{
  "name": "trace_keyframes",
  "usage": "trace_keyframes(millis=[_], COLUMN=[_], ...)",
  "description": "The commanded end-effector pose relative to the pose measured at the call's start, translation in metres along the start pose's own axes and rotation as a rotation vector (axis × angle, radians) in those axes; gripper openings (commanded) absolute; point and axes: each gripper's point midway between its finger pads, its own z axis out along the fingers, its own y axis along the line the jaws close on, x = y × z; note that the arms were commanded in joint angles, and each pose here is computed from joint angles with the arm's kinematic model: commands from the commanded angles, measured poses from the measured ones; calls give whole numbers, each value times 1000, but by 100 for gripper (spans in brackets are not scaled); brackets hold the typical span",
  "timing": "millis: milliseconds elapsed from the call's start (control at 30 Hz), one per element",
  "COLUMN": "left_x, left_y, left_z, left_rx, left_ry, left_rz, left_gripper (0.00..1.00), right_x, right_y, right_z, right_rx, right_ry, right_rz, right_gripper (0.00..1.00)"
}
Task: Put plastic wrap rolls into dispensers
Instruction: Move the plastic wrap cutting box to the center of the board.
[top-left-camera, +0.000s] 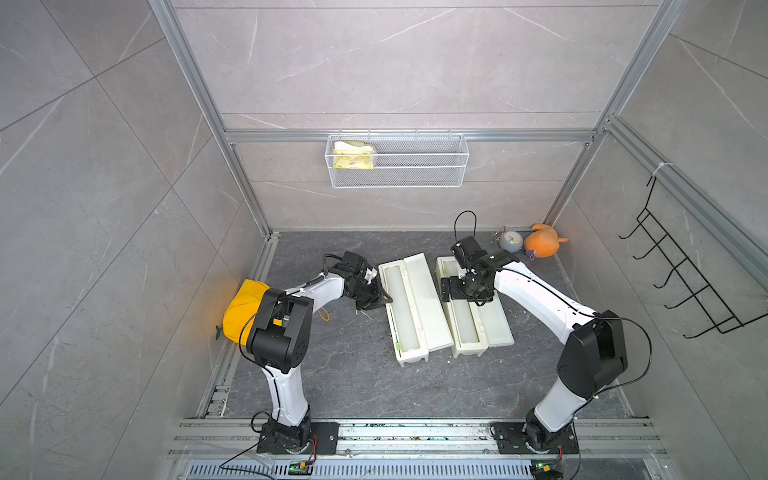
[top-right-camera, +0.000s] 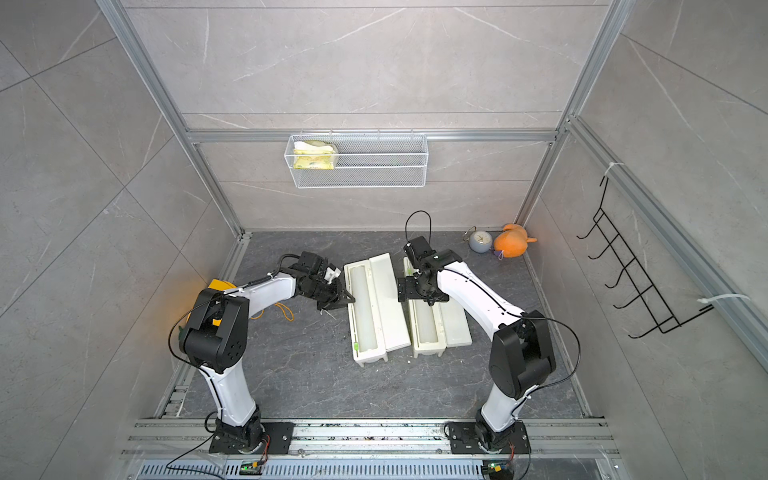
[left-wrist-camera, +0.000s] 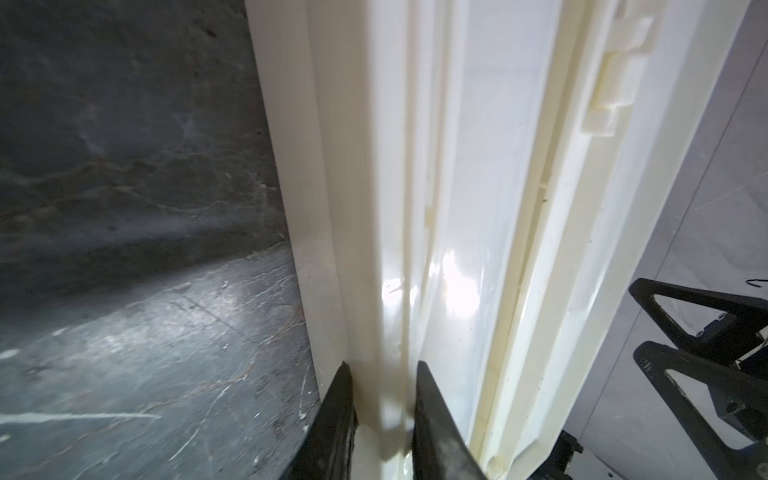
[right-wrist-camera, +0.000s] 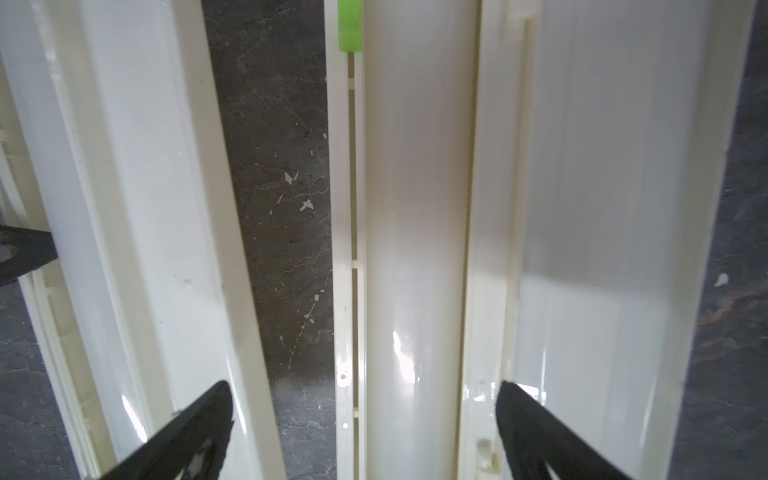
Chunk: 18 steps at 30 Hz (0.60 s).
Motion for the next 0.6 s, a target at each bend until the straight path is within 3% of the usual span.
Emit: trace_keyframes(millis=[0,267,567], left_x=[-7,-19,-23], left_y=[5,-12,-49], left_z=[-12,-27,-55], left_rx=[-69,-95,89], left_ry=[11,33,-58], left_rz=[127,204,172], left_gripper=[19,21,41], right_x=[1,1,-9], right_y=[17,13,-44], right_z=[8,11,-19], right_rx=[-81,-75,-18], right_ry=[-2,-2,-86], right_rz=[-14,-1,94], right_gripper=[99,100,100])
